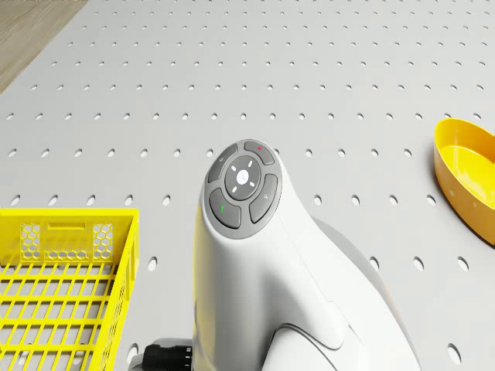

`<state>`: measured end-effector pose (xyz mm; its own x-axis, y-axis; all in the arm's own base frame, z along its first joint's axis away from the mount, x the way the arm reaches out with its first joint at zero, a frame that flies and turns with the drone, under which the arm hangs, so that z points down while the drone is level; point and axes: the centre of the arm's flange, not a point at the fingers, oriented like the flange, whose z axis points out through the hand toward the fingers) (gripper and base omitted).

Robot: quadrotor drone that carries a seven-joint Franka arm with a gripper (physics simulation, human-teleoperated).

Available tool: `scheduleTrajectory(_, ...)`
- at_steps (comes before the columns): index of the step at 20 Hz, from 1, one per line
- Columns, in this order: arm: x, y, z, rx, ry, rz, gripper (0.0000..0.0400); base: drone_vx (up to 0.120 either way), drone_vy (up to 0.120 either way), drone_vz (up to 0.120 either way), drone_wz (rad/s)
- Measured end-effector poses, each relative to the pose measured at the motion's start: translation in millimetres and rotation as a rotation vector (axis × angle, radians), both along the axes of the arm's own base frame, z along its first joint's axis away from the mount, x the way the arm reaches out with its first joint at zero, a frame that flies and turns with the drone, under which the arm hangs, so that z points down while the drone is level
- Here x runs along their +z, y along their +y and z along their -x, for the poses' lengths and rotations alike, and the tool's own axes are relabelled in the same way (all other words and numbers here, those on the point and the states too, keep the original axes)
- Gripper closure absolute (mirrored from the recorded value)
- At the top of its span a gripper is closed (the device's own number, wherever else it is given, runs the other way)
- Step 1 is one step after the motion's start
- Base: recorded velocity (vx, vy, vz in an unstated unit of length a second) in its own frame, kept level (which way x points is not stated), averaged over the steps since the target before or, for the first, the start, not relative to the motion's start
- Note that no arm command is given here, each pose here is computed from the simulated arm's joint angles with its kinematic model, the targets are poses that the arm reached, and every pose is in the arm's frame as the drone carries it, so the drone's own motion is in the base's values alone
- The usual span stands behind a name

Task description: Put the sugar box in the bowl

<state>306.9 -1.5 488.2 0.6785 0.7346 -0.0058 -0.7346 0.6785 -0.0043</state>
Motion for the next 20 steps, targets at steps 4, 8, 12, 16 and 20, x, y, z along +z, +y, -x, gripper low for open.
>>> scheduleTrajectory(4, -10.5, 0.0, 0.0, 0.015, 0.0002, 0.000, 0.0233, 0.100, -0.100, 0.120, 0.000)
scheduleTrajectory(8, -15.6, -0.1, 0.0, 0.023, 0.0002, 0.000, 0.0233, 0.120, -0.120, 0.120, 0.000)
scheduleTrajectory(12, -17.8, -0.2, 0.1, 0.021, 0.0002, 0.001, 0.0233, 0.120, -0.120, 0.120, 0.000)
scheduleTrajectory(16, -18.6, -0.3, 0.1, 0.017, 0.0002, 0.001, 0.0233, 0.120, -0.120, 0.120, 0.000)
scheduleTrajectory(20, -19.0, -0.3, 0.1, 0.016, 0.0003, 0.001, 0.0233, 0.120, -0.120, 0.110, 0.000)
